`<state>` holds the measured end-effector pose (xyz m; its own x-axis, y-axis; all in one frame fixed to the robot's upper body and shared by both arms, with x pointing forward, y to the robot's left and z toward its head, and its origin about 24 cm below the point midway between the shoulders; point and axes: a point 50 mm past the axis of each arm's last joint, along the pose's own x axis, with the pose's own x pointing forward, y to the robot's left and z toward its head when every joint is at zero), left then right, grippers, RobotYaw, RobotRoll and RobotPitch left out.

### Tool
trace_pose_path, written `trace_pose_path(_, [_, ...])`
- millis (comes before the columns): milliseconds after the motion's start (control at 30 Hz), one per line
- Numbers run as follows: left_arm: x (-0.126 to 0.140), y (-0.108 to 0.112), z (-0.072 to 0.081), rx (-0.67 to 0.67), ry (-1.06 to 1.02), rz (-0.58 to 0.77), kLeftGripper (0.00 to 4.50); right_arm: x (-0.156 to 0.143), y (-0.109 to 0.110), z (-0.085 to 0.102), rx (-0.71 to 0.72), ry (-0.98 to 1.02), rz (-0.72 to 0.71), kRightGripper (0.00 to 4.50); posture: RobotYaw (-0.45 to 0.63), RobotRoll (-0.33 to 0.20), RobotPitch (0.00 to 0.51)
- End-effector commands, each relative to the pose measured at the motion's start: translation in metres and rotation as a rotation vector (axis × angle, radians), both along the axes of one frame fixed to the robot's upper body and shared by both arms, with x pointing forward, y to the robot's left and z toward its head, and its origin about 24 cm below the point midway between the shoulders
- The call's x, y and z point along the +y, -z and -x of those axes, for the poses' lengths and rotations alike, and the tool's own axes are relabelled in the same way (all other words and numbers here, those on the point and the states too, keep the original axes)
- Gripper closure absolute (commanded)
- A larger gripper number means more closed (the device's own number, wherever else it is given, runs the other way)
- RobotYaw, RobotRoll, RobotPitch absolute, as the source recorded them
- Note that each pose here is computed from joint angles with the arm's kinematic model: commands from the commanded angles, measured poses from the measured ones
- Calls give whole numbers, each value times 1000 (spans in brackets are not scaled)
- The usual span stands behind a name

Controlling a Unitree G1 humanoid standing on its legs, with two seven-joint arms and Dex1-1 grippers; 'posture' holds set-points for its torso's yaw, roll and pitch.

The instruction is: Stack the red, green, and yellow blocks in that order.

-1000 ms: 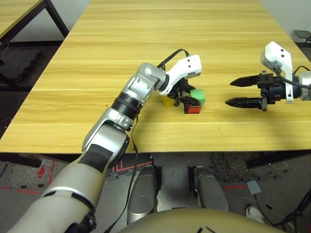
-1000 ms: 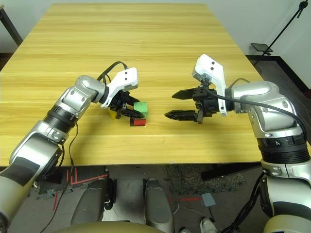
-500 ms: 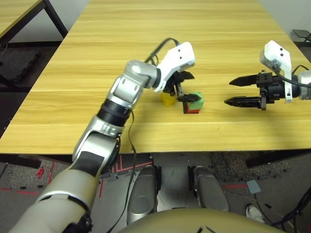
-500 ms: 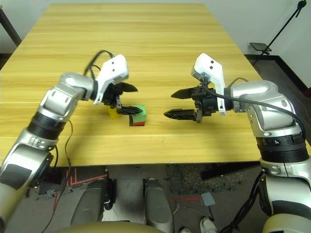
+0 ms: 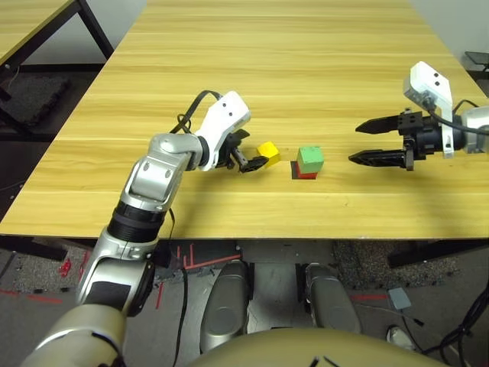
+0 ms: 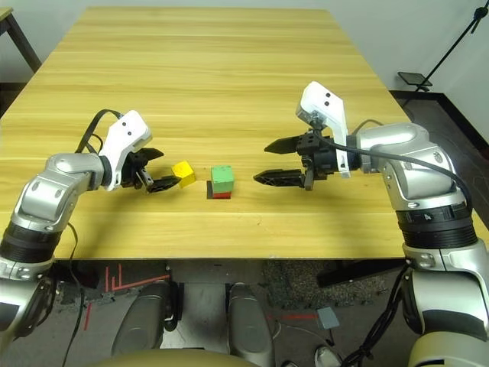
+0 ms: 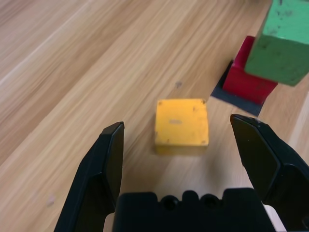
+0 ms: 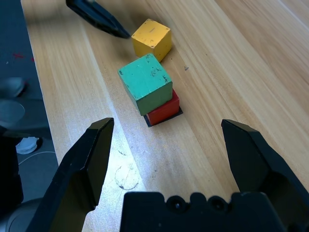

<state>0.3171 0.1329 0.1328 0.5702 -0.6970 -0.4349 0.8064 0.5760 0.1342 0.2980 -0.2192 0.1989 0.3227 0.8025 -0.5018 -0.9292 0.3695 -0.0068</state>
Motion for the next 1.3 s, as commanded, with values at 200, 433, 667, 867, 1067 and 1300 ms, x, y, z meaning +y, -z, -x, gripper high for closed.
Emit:
trace_pose_path(200, [-11, 30, -6, 62, 32, -46, 17, 0, -1, 2, -1, 3, -8, 0, 98, -153, 96])
trace_pose_path(433, [-8, 36, -14, 41, -14, -9, 945, 0, 1, 6, 2, 22, -18, 0, 80, -139, 93])
trace_pose_path(667, [-5, -16, -16, -24, 125, 8, 2439, -4, 3, 10, 8, 43, -23, 0, 76, -134, 94])
trace_pose_path(867, [-17, -66, -8, -52, 436, -14, 2439, -8, 5, 13, 15, 57, -15, 0, 74, -128, 93])
trace_pose_path(1067, [-42, -72, -7, 1, 528, -29, 2439, -8, 7, 14, 18, 74, -23, 0, 49, -119, 91])
trace_pose_path(1300, [-68, -64, -13, 39, 537, -7, 2439, -11, 10, 19, 28, 94, -23, 0, 26, -115, 95])
